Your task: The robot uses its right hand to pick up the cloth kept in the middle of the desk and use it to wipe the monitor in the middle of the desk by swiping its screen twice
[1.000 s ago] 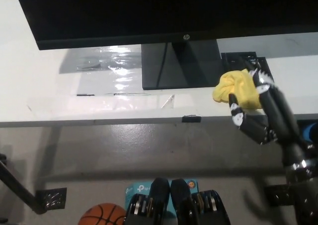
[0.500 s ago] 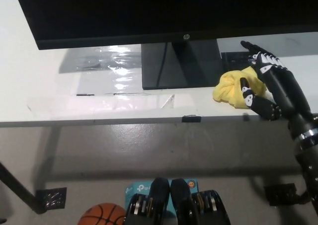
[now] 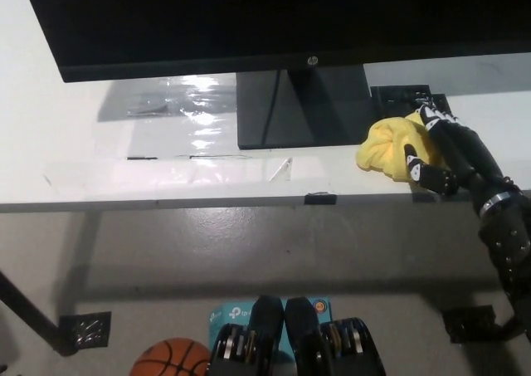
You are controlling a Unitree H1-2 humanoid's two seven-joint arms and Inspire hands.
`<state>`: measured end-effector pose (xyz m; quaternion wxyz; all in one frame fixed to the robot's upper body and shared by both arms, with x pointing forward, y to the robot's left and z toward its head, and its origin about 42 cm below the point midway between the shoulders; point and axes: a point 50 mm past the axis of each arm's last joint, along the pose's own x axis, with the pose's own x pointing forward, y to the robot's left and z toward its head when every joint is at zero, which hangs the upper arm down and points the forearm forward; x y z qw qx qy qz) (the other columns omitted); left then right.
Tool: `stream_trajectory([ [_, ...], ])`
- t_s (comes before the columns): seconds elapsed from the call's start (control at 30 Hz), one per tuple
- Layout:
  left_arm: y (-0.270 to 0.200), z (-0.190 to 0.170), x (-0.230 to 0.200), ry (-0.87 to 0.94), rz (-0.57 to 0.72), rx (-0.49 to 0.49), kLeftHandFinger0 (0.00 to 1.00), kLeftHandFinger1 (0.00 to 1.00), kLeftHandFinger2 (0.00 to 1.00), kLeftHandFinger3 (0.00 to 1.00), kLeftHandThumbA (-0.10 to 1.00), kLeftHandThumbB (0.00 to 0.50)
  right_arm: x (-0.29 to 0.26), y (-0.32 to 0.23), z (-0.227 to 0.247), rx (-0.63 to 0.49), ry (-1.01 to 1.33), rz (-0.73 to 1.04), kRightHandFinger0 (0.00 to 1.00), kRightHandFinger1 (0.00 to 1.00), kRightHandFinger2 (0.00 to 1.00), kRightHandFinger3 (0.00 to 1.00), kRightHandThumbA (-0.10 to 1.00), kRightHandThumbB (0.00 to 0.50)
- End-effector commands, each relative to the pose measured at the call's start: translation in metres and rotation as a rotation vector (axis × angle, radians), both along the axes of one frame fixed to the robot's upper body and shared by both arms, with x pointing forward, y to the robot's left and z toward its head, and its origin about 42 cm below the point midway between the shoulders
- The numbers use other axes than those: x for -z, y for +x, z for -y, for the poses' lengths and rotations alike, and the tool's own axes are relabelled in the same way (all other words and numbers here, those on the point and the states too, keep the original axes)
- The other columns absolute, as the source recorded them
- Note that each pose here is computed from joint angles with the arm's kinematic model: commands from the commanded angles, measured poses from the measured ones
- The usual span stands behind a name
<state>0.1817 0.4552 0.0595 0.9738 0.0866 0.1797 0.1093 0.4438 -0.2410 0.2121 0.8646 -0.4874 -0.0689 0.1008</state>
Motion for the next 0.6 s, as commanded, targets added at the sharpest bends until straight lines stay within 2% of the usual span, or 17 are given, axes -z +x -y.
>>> stream_trajectory([
  [0.0, 0.001, -0.01, -0.019, 0.029, 0.036, 0.01, 0.44, 0.49, 0.62, 0.76, -0.1, 0.129, -0.019, 0.012, -0.005, -0.026, 0.0, 0.055, 1.0, 1.0, 1.0, 1.0, 0.25, 0.259],
  [0.13, 0.001, -0.014, -0.015, 0.023, 0.043, 0.022, 0.43, 0.48, 0.61, 0.77, -0.1, 0.127, -0.012, 0.02, 0.0, -0.004, -0.032, 0.037, 1.0, 1.0, 1.0, 1.0, 0.25, 0.271],
  [0.2, 0.001, -0.013, -0.016, 0.017, 0.046, 0.02, 0.43, 0.48, 0.6, 0.76, -0.07, 0.147, -0.011, 0.021, 0.002, 0.009, -0.043, 0.022, 1.0, 1.0, 1.0, 1.0, 0.25, 0.261],
  [0.33, 0.002, -0.012, -0.019, 0.03, 0.041, 0.025, 0.45, 0.5, 0.63, 0.77, -0.08, 0.122, -0.004, 0.018, 0.0, 0.006, -0.05, -0.002, 1.0, 1.0, 1.0, 1.0, 0.28, 0.245],
  [0.43, 0.002, -0.01, -0.017, 0.025, 0.037, 0.021, 0.44, 0.49, 0.63, 0.78, -0.1, 0.121, 0.001, 0.015, -0.004, -0.012, -0.048, -0.017, 1.0, 1.0, 1.0, 1.0, 0.24, 0.237],
  [0.47, 0.002, -0.01, -0.017, 0.016, 0.039, 0.018, 0.44, 0.49, 0.62, 0.77, -0.1, 0.125, 0.004, 0.015, -0.004, -0.027, -0.035, -0.025, 1.0, 1.0, 1.0, 1.0, 0.19, 0.162],
  [0.5, 0.002, -0.01, -0.017, 0.012, 0.04, 0.017, 0.44, 0.49, 0.62, 0.77, -0.1, 0.125, 0.005, 0.016, -0.005, -0.034, -0.029, -0.028, 1.0, 1.0, 1.0, 1.0, 0.18, 0.16],
  [0.53, 0.002, -0.011, -0.016, 0.019, 0.041, 0.024, 0.44, 0.49, 0.62, 0.77, -0.09, 0.125, 0.005, 0.017, -0.004, -0.049, -0.044, -0.025, 1.0, 1.0, 1.0, 1.0, 0.17, 0.082],
  [0.57, 0.001, -0.012, -0.016, 0.025, 0.039, 0.028, 0.46, 0.51, 0.63, 0.78, -0.08, 0.116, 0.006, 0.018, -0.004, -0.07, -0.02, -0.015, 0.96, 0.95, 0.86, 1.0, 0.07, 0.018],
])
